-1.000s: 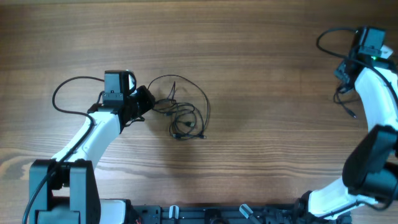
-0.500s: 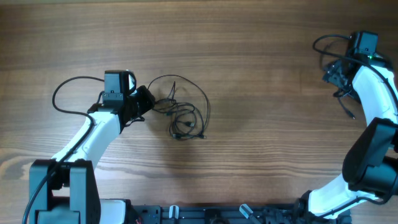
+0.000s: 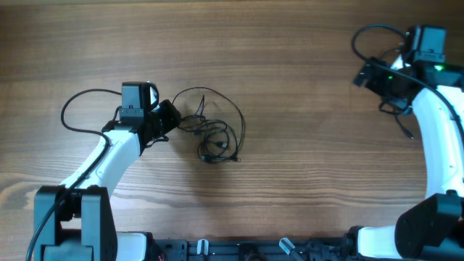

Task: Untangle cables
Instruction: 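Move the right gripper back left onto the cable bundle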

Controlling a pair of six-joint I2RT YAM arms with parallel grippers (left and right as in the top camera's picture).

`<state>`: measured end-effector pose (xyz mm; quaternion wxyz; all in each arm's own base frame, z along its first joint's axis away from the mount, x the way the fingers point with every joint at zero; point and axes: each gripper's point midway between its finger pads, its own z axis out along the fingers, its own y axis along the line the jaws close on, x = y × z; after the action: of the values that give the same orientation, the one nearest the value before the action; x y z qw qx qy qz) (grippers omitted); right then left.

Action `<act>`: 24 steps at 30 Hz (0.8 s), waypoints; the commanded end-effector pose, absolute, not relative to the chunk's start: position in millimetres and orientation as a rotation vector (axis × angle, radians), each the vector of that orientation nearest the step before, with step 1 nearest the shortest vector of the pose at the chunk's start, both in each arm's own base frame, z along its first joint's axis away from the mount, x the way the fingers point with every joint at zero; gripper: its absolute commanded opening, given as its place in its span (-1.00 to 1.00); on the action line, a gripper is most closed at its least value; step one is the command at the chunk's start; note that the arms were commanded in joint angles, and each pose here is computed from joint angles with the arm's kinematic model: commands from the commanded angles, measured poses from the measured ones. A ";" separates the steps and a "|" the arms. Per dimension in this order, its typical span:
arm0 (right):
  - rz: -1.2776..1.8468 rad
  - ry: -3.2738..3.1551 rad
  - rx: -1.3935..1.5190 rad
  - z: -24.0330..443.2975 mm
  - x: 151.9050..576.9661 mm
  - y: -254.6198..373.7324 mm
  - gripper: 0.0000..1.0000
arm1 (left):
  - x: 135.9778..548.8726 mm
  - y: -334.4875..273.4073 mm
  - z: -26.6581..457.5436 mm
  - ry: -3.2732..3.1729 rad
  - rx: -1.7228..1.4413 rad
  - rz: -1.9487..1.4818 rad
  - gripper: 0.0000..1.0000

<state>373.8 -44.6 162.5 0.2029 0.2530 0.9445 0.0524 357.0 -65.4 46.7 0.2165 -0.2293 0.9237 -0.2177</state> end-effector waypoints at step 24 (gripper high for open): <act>0.607 2.964 0.046 91.2 311.7 211.5 -0.46 | 356.3 -65.0 46.9 2.557 -0.608 -0.588 -0.89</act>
<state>323.2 191.8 102.5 0.0837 0.0078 0.9775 0.1937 357.7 -65.5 47.1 0.2180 -0.2289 0.9233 -0.2183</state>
